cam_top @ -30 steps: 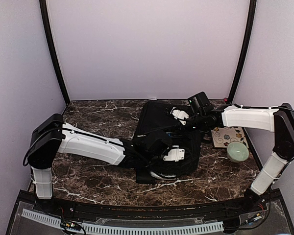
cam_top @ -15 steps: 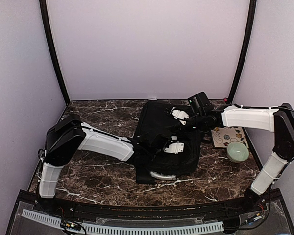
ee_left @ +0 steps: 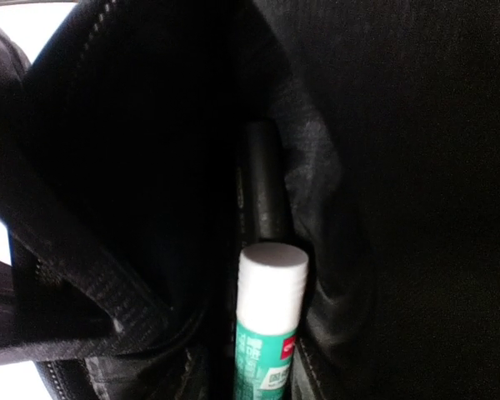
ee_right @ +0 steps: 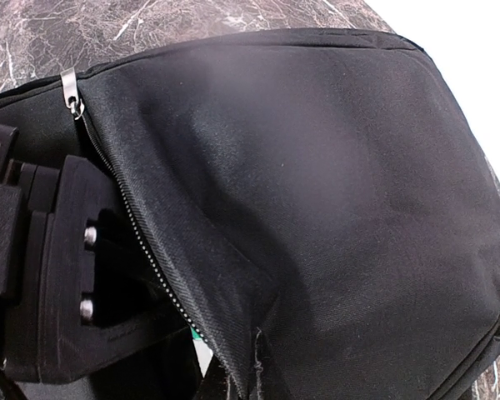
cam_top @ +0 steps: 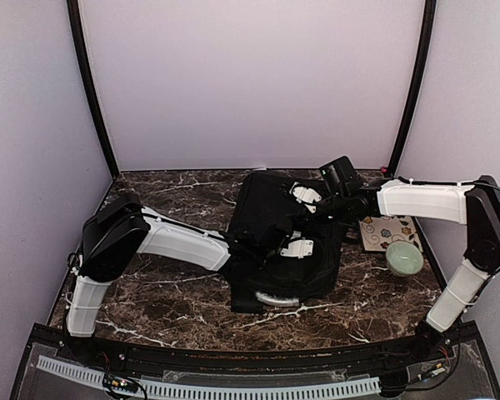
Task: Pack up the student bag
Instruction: Place the pen in the lower front pocket of the bag, then hold the lower front pocket of the student bag.
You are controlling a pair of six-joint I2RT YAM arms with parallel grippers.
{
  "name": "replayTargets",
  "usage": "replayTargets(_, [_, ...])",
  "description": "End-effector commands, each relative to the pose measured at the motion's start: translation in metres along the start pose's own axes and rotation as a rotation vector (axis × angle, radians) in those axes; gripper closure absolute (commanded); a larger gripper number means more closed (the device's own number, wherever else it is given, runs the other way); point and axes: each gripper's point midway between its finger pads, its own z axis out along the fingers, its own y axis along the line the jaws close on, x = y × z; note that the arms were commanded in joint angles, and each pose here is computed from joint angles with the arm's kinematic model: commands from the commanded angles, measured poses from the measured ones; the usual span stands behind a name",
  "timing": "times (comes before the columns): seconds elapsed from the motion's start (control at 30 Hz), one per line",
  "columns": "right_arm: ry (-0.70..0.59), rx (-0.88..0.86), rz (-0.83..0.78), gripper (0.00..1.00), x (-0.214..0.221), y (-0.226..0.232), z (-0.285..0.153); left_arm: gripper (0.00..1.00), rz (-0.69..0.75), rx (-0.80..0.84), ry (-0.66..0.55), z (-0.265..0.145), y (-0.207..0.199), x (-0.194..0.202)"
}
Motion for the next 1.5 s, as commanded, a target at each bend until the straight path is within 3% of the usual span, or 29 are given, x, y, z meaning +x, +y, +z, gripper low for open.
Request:
replayTargets(0.0, [-0.061, -0.077, -0.001, 1.0, -0.019, 0.017, -0.002, 0.63, -0.018, -0.014, -0.042, -0.021, 0.012, -0.017])
replayTargets(0.23, [-0.058, -0.074, -0.004, 1.0, -0.018, 0.017, -0.003, 0.61, -0.064, 0.0, -0.093, -0.079, 0.022, -0.036])
replayTargets(0.43, [-0.055, -0.083, -0.003, 1.0, -0.017, 0.018, 0.0, 0.61, -0.209, 0.049, -0.06, -0.131, 0.031, -0.012])
replayTargets(0.53, [-0.048, -0.092, -0.002, 1.0, -0.015, 0.019, 0.003, 0.58, -0.385, 0.054, -0.041, -0.149, 0.047, 0.008])
replayTargets(0.63, [-0.044, -0.108, -0.008, 1.0, -0.013, 0.022, 0.005, 0.56, -0.672, 0.103, 0.007, -0.152, 0.06, 0.035])
replayTargets(0.77, [-0.037, -0.166, -0.041, 1.0, -0.008, 0.034, 0.006, 0.56, -1.008, 0.19, 0.11, -0.134, 0.064, 0.074])
replayTargets(0.9, [0.005, -0.27, -0.076, 1.0, 0.008, 0.056, 0.006, 0.56, -1.279, 0.269, 0.125, -0.121, 0.066, 0.091])
replayTargets(1.13, [0.173, -0.456, -0.126, 0.79, 0.038, 0.097, 0.017, 0.55, -1.704, 0.364, 0.149, -0.106, 0.055, 0.148])
replayTargets(1.33, [0.193, -0.461, -0.212, 0.6, 0.019, 0.098, -0.003, 0.53, -1.905, 0.496, 0.062, -0.103, 0.035, 0.161])
replayTargets(1.47, [0.161, -0.453, -0.256, 0.57, -0.014, 0.096, -0.016, 0.52, -1.941, 0.573, 0.074, -0.099, 0.018, 0.157])
